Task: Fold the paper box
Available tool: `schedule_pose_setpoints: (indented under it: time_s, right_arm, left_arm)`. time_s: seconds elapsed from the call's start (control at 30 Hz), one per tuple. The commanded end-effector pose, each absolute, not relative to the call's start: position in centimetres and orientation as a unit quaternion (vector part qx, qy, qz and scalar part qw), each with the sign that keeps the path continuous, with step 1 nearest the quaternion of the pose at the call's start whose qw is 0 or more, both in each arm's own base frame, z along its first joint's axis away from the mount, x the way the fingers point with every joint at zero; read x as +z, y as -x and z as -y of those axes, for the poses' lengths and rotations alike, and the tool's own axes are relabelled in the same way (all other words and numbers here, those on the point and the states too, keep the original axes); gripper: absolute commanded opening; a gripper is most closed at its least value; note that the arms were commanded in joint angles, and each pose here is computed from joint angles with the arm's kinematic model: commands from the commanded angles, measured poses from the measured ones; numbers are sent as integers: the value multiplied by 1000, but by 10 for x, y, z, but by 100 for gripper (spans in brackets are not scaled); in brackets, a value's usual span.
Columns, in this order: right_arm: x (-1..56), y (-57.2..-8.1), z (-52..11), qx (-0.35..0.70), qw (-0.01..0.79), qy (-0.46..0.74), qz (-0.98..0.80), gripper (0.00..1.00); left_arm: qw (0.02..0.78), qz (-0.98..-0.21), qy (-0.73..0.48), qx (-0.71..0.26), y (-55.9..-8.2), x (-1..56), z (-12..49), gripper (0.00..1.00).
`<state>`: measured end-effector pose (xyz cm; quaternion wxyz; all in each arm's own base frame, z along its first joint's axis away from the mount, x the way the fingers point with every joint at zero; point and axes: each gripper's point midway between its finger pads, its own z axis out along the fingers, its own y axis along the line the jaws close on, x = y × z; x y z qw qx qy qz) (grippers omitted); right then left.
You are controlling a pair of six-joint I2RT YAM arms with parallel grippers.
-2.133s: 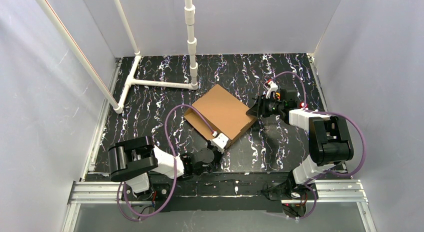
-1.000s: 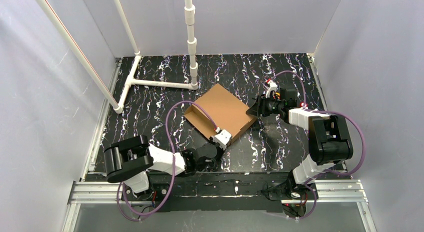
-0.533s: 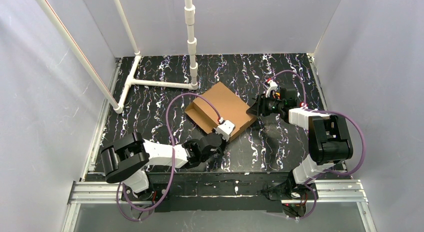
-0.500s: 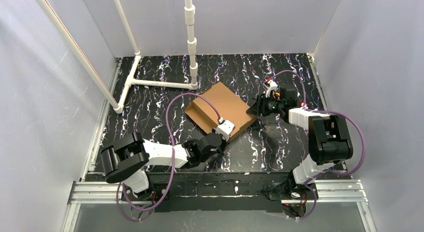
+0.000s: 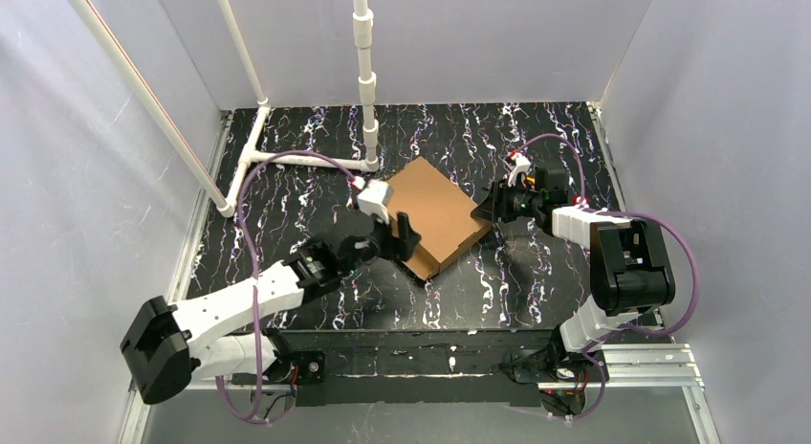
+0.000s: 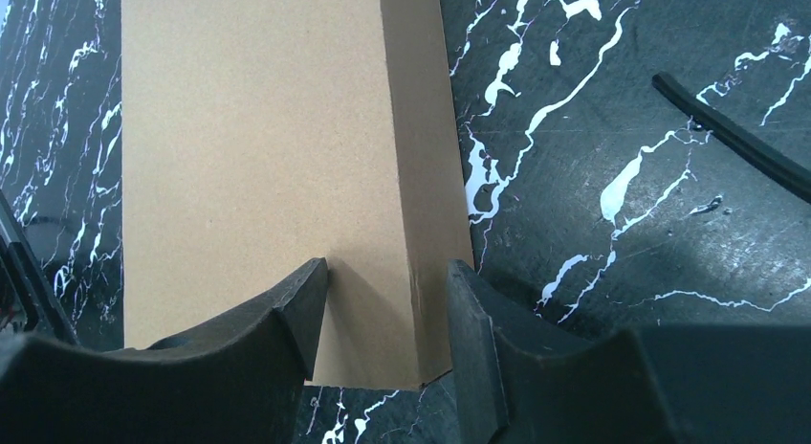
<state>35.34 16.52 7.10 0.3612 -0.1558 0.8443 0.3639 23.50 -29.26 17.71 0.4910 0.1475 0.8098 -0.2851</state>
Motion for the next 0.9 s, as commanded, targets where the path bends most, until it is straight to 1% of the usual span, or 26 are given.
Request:
schedule_pose_setpoints:
  time_s: [0.0,0.07,0.13,0.23,0.27,0.33,0.43,0.53,0.73,0.87]
  right_arm:
    - [46,-349,-155,327,334,154,-870,56]
    - [46,-348,-155,327,334,155,-870,56]
    - [46,-348,-155,327,334,155,-870,56]
    - [45,-348,-156,327,333,155,-871,56]
    - [45,-348,-156,328,332,155,-871,56]
    - [44,-348,-156,329,331,155,-871,56]
    - [42,-347,-157,331,327,156,-871,56]
    - [41,-347,-157,333,324,156,-872,56]
    - [40,-346,-158,335,323,157,-871,56]
    - [39,-346,-158,337,320,158,-871,56]
  left_arm:
    - [415,-877,-47,-238,-243,158,229,69]
    - [400,-882,3,-248,-251,150,210,70]
    - [377,-882,60,-275,-256,138,197,74]
    - [348,-861,129,-347,-263,124,195,79]
    - [336,-858,146,-361,-264,117,195,83]
    - [317,-852,161,-383,-263,104,197,98]
    - [305,-839,160,-421,-264,98,208,98]
    - [309,-824,171,-442,-274,95,211,98]
    - [332,-795,222,-456,-313,82,199,98]
    - [346,-777,232,-471,-341,76,195,98]
